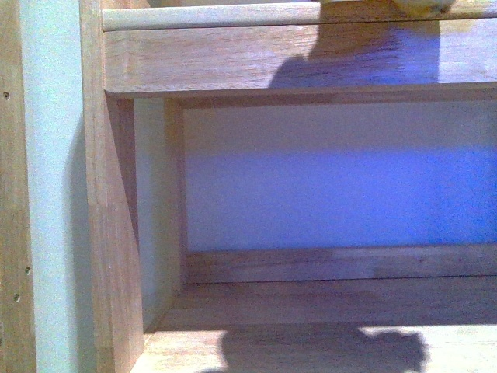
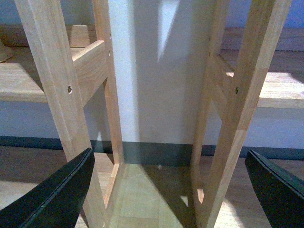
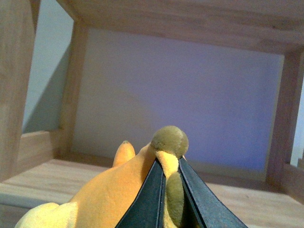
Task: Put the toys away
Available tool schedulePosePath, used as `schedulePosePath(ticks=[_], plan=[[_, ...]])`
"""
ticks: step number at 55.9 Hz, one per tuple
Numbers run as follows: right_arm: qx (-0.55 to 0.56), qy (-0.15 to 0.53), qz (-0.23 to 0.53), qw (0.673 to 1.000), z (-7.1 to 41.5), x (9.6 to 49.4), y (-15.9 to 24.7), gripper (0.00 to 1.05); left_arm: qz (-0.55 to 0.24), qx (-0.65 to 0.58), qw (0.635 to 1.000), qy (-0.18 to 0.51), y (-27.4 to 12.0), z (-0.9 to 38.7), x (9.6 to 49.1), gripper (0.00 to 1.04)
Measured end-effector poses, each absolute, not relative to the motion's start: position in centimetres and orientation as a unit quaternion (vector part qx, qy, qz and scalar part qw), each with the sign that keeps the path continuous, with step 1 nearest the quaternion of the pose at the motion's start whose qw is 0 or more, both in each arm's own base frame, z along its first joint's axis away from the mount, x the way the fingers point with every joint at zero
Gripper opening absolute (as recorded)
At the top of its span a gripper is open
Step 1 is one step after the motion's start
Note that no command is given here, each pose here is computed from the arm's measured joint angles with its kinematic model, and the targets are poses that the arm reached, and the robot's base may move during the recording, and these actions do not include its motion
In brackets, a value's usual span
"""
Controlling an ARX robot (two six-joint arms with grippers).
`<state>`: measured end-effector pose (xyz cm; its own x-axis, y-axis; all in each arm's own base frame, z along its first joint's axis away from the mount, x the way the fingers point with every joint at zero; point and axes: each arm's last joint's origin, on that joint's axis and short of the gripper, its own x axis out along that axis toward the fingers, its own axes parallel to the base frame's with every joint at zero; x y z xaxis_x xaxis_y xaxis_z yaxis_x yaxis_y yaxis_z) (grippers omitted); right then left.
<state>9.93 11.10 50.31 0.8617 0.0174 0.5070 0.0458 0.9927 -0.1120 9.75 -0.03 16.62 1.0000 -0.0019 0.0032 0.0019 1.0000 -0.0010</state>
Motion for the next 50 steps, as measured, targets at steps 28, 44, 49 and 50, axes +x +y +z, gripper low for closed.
schedulePosePath(ticks=[28, 44, 49, 50], plan=[[-0.093, -0.296, 0.007, 0.951, 53.1, 10.4, 11.1, 0.06, -0.001, 0.000, 1.000, -0.002, 0.0, 16.6, 9.7, 0.98], [-0.108, -0.303, 0.005, 0.947, 53.7, 14.4, 8.8, 0.06, -0.001, 0.000, 1.000, -0.002, 0.0, 16.6, 9.7, 0.98], [-0.104, -0.302, 0.010, 0.947, 53.9, 16.0, 8.1, 0.06, -0.001, 0.000, 1.000, -0.002, 0.0, 16.6, 9.7, 0.98], [-0.102, -0.301, 0.010, 0.948, 54.0, 16.3, 8.0, 0.06, -0.001, 0.000, 1.000, -0.002, 0.0, 16.6, 9.7, 0.98]])
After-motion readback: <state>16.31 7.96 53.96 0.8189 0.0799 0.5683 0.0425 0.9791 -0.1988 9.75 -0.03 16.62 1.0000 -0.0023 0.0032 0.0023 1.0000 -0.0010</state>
